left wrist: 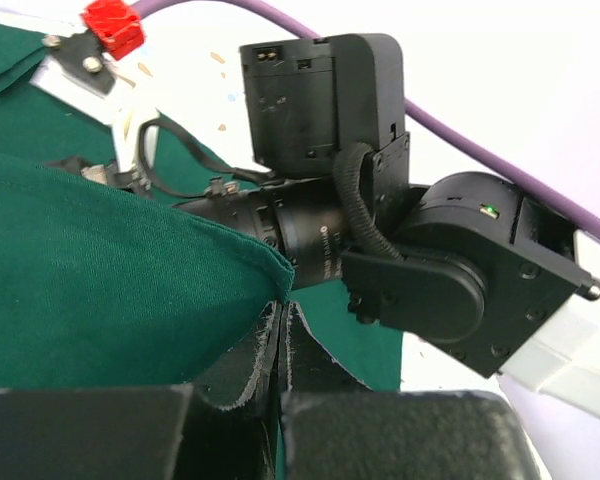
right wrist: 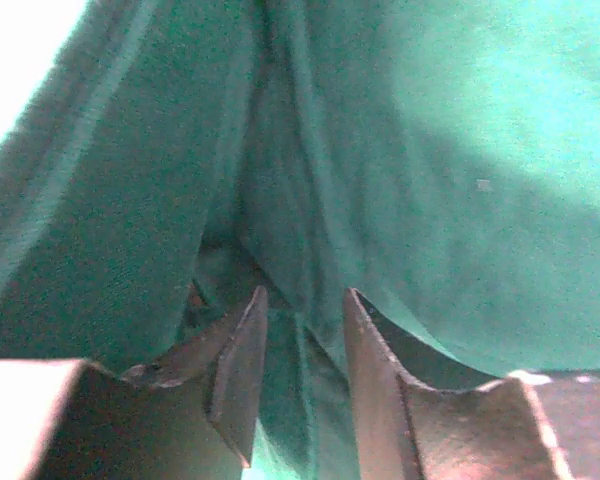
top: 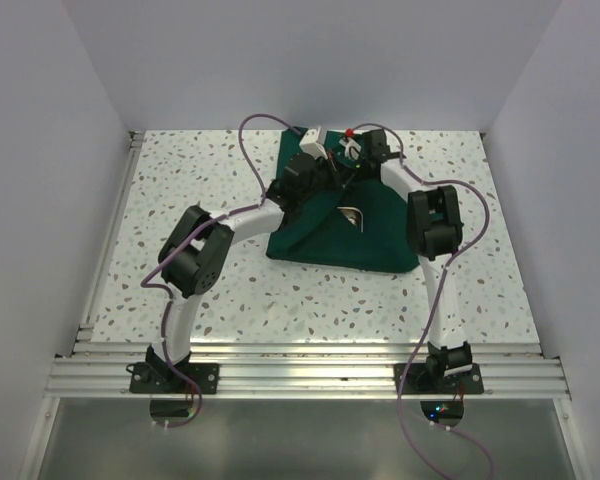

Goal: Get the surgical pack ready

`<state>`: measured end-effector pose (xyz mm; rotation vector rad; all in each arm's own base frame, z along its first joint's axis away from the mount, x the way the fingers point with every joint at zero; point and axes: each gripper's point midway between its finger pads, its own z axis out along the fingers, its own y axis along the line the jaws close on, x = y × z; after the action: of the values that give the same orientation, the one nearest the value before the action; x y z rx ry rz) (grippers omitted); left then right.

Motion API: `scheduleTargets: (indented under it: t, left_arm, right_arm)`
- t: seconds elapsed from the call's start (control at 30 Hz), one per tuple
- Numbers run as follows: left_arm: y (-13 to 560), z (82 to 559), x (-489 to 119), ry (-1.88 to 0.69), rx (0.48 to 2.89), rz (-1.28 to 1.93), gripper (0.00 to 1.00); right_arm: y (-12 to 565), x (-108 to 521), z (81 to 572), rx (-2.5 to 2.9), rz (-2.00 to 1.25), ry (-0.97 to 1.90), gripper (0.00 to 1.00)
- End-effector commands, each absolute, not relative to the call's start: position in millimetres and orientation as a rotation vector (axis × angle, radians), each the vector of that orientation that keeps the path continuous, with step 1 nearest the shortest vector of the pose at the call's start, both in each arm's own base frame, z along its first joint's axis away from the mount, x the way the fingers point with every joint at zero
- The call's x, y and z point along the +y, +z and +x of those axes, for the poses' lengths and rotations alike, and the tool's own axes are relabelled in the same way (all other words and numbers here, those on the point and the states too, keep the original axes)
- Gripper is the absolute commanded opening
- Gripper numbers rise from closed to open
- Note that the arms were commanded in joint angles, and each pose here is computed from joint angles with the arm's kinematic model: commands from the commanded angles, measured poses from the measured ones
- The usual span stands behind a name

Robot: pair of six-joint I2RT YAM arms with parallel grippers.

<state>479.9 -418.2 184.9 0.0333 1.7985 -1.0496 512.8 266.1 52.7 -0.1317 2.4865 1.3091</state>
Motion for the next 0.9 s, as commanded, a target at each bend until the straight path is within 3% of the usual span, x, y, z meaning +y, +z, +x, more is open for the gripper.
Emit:
scheduleTargets:
  t: [0.0, 0.6, 0.7, 0.77, 0.8, 0.87]
  left_arm:
    - [221, 478, -415, -1.064, 1.703, 0.053, 0.0]
    - [203, 471, -428, -1.137, 1.716, 0.046, 0.02]
    - [199, 467, -433, -1.173, 1.721, 0.051, 0.12]
    - [199, 465, -436, -1.196, 1.717, 0.052, 0.26]
    - [199, 463, -441, -1.209, 1.718, 0.061, 0.39]
    - [200, 461, -446, -1.214, 1.728, 0.088, 0.48]
  right_arm:
    - [102, 247, 528, 2.408, -0.097, 1.257, 0.41]
    - [127, 108, 527, 2.321, 0.39, 0.837, 0.5]
    - [134, 93, 522, 2.291, 0.432, 0.77, 0.5]
    - [132, 88, 516, 2.288, 0.458, 0.739, 0.5]
    - [140, 87, 513, 2.271, 0.456, 0.73, 0.5]
    - [133, 66, 507, 2.262, 0.517, 0.672, 0.51]
